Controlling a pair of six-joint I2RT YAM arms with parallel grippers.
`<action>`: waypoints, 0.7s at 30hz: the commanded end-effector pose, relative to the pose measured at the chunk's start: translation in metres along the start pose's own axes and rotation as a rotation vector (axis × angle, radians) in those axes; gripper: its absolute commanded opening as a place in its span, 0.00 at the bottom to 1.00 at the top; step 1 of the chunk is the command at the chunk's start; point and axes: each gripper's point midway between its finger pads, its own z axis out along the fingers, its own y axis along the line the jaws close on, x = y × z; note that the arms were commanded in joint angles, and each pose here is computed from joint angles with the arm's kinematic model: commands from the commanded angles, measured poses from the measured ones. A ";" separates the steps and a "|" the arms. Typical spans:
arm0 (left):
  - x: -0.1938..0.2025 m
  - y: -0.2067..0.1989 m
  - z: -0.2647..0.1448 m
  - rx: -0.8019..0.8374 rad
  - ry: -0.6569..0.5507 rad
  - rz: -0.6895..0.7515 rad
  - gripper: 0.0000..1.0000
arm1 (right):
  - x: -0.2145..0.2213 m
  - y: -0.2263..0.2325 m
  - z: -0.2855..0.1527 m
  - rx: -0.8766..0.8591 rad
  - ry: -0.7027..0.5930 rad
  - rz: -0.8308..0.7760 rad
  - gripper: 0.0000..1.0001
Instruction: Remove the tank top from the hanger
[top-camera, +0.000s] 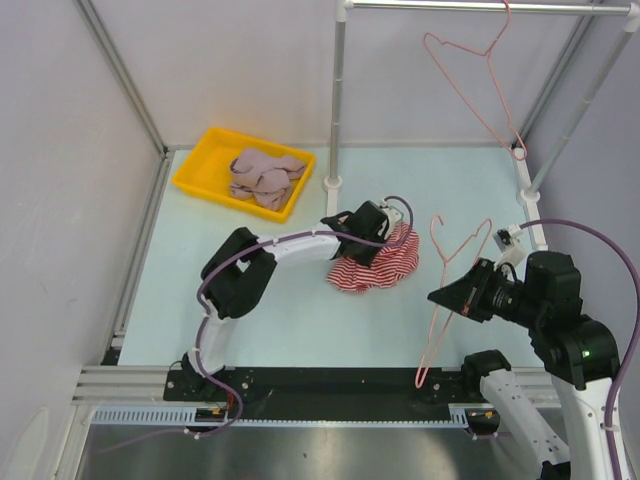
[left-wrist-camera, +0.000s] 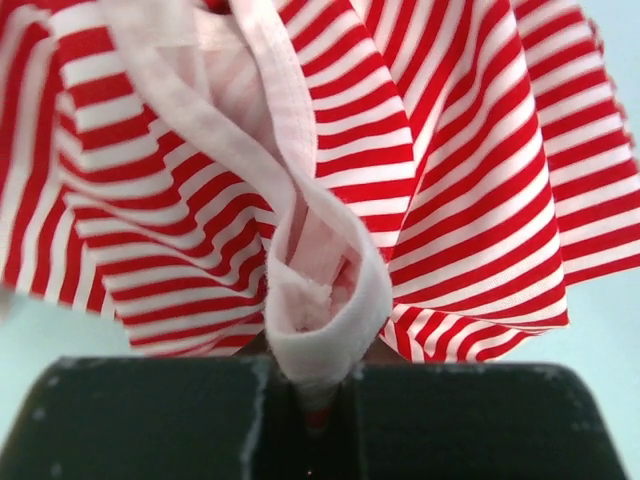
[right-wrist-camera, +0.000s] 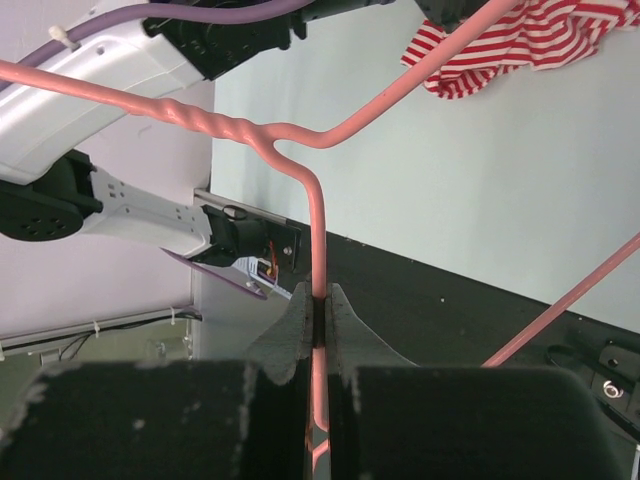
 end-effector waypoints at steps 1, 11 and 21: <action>-0.036 0.026 -0.056 -0.079 -0.115 -0.049 0.00 | -0.008 0.006 0.004 -0.030 -0.016 -0.030 0.00; -0.105 0.161 -0.197 -0.374 -0.414 -0.281 0.00 | -0.011 0.003 0.014 -0.027 -0.001 -0.027 0.00; -0.129 0.318 -0.281 -0.577 -0.586 -0.498 0.00 | -0.022 0.008 0.023 -0.046 0.006 -0.030 0.00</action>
